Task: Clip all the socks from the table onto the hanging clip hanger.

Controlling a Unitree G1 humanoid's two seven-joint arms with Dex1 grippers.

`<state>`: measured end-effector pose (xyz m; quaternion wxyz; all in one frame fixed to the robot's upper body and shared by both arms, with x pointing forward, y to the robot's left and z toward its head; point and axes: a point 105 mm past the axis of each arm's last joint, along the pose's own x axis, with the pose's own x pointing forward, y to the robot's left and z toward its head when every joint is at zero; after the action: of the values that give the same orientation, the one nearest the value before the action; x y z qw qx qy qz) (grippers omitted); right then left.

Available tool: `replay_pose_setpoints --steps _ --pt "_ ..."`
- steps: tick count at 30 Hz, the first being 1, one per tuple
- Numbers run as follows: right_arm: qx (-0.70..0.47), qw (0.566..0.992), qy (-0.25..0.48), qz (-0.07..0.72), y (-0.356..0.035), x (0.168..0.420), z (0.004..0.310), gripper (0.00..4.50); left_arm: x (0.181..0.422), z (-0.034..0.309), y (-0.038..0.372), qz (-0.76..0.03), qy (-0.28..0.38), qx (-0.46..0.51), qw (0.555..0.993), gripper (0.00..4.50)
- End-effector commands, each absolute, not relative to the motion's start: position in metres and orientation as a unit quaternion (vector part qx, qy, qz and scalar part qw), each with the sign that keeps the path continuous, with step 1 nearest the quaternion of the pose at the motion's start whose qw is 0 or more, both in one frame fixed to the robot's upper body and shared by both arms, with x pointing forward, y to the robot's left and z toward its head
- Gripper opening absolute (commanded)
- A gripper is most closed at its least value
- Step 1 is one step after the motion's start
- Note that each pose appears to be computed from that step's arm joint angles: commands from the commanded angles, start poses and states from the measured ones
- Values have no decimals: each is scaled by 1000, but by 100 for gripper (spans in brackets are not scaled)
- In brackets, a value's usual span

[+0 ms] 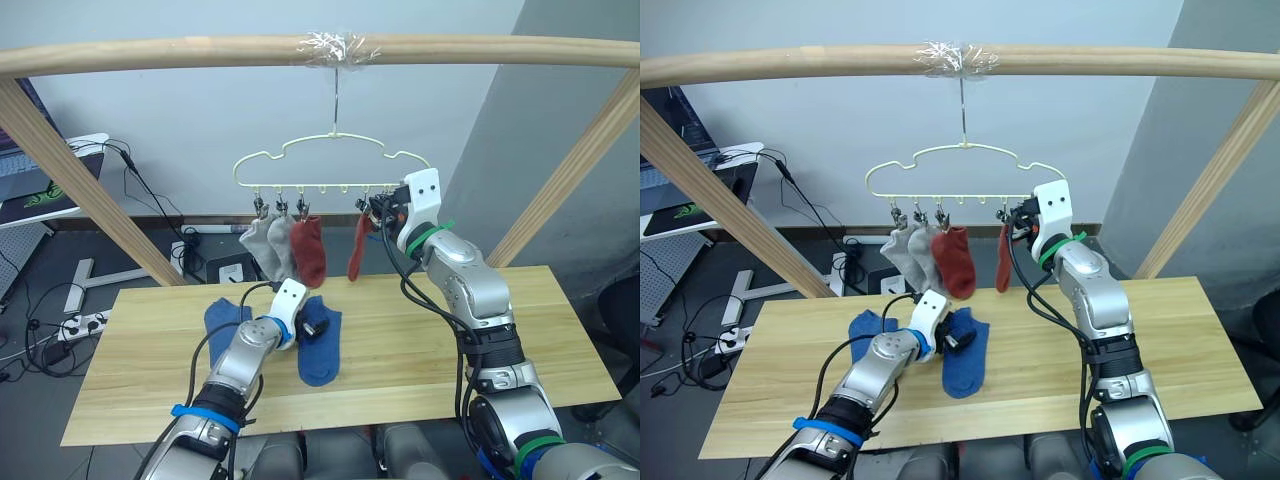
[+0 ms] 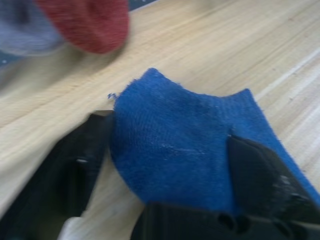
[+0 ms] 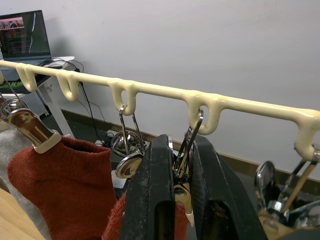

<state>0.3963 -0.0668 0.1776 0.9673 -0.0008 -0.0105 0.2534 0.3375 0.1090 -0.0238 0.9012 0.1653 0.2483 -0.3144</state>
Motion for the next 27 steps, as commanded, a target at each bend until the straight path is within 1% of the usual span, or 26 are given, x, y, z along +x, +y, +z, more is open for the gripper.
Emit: replay_pose_setpoints --steps 1,3,4,6,9,10,14,18,20,23,27 --pt "3 964 -45 261 -62 391 196 7 328 -37 112 -314 279 153 894 251" --pt "4 964 -45 261 -62 391 196 7 326 -37 113 -316 283 146 894 189" --pt "4 964 -45 260 -62 391 196 7 326 -37 113 -317 284 146 893 166" --pt "5 965 -45 260 -62 391 196 7 325 -38 113 -320 288 140 892 101" --pt "5 965 -45 259 -62 391 196 7 323 -38 112 -323 290 133 891 24" --pt "5 965 -45 259 -62 391 196 7 323 -37 110 -328 286 128 891 5" --pt "5 965 -45 258 -62 392 196 7 322 -17 87 -374 238 105 890 0" --pt "5 965 -44 257 -64 393 196 7 314 36 30 -476 149 43 866 0" --pt "5 966 -45 256 -64 393 197 7 313 57 13 -498 120 18 858 0" --pt "5 966 -45 255 -65 394 197 7 324 83 -5 -492 80 10 867 0" --pt "4 966 -47 253 -66 394 198 7 361 105 -6 -417 34 40 907 0"
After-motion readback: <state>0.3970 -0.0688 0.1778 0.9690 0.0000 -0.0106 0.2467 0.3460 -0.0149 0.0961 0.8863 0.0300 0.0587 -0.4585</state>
